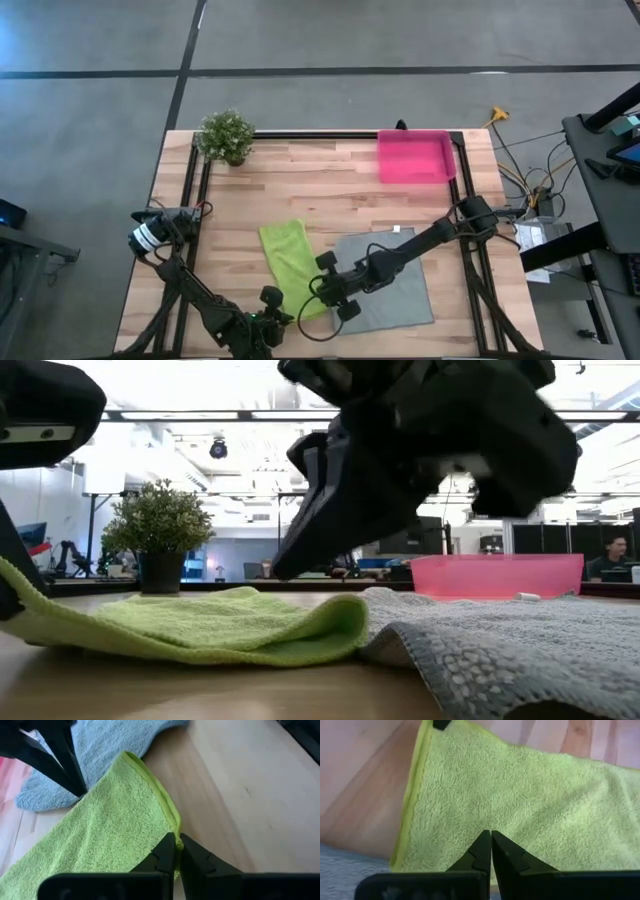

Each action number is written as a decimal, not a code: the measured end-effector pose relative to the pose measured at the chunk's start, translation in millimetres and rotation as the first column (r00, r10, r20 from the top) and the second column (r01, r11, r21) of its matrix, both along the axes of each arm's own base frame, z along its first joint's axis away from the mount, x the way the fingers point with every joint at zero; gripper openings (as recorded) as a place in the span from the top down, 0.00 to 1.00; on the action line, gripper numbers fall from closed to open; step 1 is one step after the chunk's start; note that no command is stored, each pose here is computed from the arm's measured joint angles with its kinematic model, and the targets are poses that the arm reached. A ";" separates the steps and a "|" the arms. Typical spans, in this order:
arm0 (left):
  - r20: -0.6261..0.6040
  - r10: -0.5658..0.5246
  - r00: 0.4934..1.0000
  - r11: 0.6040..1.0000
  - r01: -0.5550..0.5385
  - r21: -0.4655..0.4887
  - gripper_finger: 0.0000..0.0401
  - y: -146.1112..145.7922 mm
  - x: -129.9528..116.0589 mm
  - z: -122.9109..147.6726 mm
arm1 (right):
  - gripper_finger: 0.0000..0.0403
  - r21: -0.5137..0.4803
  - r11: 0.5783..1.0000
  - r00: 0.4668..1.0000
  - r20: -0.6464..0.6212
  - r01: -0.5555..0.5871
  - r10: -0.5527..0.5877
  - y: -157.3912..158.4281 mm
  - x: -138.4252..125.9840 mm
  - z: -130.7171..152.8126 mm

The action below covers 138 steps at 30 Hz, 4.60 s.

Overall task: Roll microfiber towels into tight, uniform cylinder then place into a basket
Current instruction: Roll the green microfiber cloth

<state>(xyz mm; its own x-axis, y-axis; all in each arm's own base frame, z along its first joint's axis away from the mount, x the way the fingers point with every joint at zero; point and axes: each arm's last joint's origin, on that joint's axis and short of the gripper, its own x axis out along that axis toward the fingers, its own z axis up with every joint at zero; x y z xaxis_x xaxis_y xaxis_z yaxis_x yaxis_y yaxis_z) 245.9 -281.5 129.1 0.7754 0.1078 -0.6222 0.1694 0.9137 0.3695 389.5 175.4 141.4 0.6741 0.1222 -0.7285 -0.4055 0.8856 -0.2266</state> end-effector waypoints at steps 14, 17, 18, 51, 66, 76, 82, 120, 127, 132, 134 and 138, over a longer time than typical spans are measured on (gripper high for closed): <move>0.032 0.117 0.993 0.989 -0.113 -0.099 1.00 3.8 -1.3 -4.6 | 0.98 -0.547 0.824 0.980 0.190 0.149 -0.051 40.6 -33.7 10.4; 0.084 0.217 0.972 0.969 -0.204 -0.142 1.00 7.5 -2.0 -5.7 | 0.98 -0.473 0.873 0.984 0.175 0.121 -0.041 46.2 -36.3 9.4; 0.106 0.250 0.962 0.959 -0.231 -0.162 1.00 8.1 -1.9 -4.9 | 0.98 -0.444 0.884 0.983 0.166 0.144 -0.077 42.2 -35.4 7.8; 0.057 0.686 0.726 0.563 -0.480 -0.673 1.00 2.3 -24.8 -47.1 | 0.97 -0.061 0.974 0.934 0.277 -0.217 0.225 13.3 -76.3 -3.7; 0.029 0.719 0.695 0.506 -0.494 -0.707 1.00 5.3 -24.4 -48.5 | 0.66 0.001 0.931 0.873 0.349 -0.365 0.342 15.7 -79.6 -4.5; 0.021 0.722 0.692 0.494 -0.494 -0.716 1.00 4.3 -23.5 -47.6 | 0.92 0.022 0.936 0.904 0.269 -0.352 0.333 13.0 -53.3 -43.6; 0.020 0.722 0.692 0.493 -0.493 -0.717 1.00 4.2 -23.5 -47.6 | 0.98 -0.090 0.941 0.885 0.319 -0.327 0.338 16.2 -42.4 -36.8; -0.073 0.638 0.767 0.515 -0.495 -0.700 1.00 -7.0 -35.7 -37.1 | 0.98 0.035 0.980 0.970 0.156 -0.194 0.186 -41.7 -22.2 -69.9; -0.042 0.561 0.827 0.655 -0.475 -0.588 1.00 -5.4 -37.9 -29.2 | 0.98 0.087 0.976 0.971 0.146 -0.201 0.187 -40.7 -22.8 -70.5; 0.013 0.414 0.910 0.824 -0.368 -0.432 1.00 -12.4 -33.7 -21.6 | 0.98 0.116 0.966 0.967 0.141 -0.230 0.213 -39.3 -23.5 -70.5; 0.026 0.373 0.927 0.858 -0.334 -0.391 1.00 -14.7 -32.3 -18.8 | 0.98 0.125 0.965 0.967 0.139 -0.229 0.212 -39.1 -23.6 -70.5; -0.015 0.314 0.949 0.882 -0.297 -0.366 0.97 -17.3 -32.3 -17.4 | 0.98 0.128 0.965 0.968 0.132 -0.230 0.213 -39.3 -24.5 -71.3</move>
